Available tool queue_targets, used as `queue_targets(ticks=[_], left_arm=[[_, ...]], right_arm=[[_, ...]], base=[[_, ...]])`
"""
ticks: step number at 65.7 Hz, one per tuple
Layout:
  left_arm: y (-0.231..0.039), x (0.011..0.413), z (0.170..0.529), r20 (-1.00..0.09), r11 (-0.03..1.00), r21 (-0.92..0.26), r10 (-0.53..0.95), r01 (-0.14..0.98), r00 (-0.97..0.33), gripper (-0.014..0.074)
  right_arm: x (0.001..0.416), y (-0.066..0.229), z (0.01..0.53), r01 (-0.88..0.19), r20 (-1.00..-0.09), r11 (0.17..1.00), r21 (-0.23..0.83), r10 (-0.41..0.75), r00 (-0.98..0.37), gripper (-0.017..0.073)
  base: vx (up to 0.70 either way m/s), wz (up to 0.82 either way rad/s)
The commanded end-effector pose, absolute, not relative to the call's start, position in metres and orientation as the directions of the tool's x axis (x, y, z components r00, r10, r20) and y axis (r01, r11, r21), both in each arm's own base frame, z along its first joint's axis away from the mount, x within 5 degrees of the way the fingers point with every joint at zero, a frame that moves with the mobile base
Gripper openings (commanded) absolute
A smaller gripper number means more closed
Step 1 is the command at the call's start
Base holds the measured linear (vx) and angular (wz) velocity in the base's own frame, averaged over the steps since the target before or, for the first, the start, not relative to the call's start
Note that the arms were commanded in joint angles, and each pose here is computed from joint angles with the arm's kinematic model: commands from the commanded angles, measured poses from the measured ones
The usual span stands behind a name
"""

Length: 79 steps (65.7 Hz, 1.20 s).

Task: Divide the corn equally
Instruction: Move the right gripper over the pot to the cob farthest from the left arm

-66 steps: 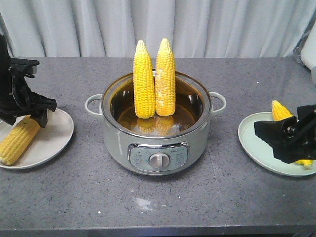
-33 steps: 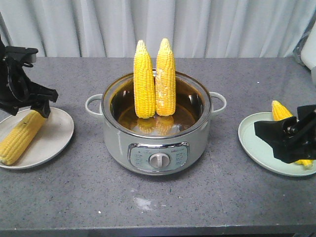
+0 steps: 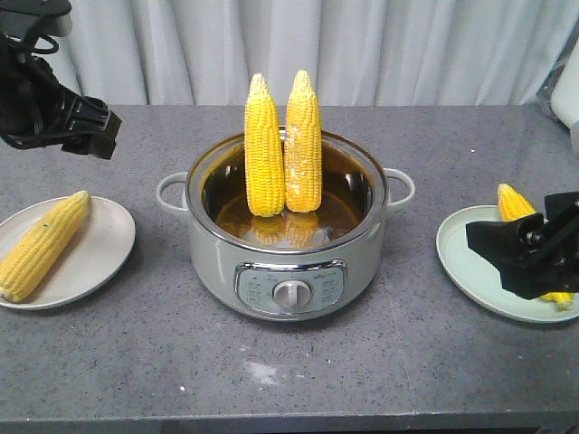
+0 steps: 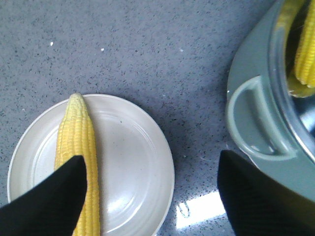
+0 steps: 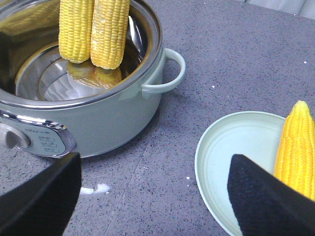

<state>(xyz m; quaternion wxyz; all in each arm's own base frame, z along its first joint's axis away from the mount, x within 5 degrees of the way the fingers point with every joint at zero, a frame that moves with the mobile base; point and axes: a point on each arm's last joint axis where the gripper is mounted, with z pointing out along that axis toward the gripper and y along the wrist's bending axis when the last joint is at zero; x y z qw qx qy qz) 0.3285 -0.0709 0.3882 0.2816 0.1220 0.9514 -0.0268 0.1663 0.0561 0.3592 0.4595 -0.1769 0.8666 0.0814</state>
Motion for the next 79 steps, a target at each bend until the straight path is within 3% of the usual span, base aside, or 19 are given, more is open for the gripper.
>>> queue_targets(ticks=[1,20,47,62,79], left_arm=[[-0.075,0.307,0.424,-0.653,0.962,0.013,0.215,0.273,-0.726,0.0533],[-0.088,0.268,0.446,-0.736,0.938,0.0,0.235,0.347,-0.635,0.0533],[-0.084,0.214,0.393,-0.835,0.922,-0.012,0.204,0.387,-0.512,0.0533],[-0.075,0.192,0.361,-0.83,0.918,0.009,0.229,0.397,-0.508,0.0533],[-0.075,0.19,0.357,-0.819,0.912,0.026,0.254,0.409,-0.515,0.0533]], right_arm=[[0.167,0.055,0.374,-0.374,-0.876,0.926,-0.04,-0.212,-0.432,0.0594],[0.167,0.055,0.374,-0.374,-0.876,0.926,-0.04,-0.212,-0.432,0.0594],[0.168,0.055,0.375,-0.374,-0.88,0.927,-0.041,-0.211,-0.426,0.0594],[0.17,0.056,0.378,-0.367,-0.899,0.929,-0.044,-0.197,-0.392,0.0594],[0.191,0.061,0.379,-0.349,-0.927,0.936,-0.035,-0.16,-0.338,0.0592]], base=[[0.0,0.0],[0.0,0.0],[0.0,0.0],[0.0,0.0],[0.0,0.0]])
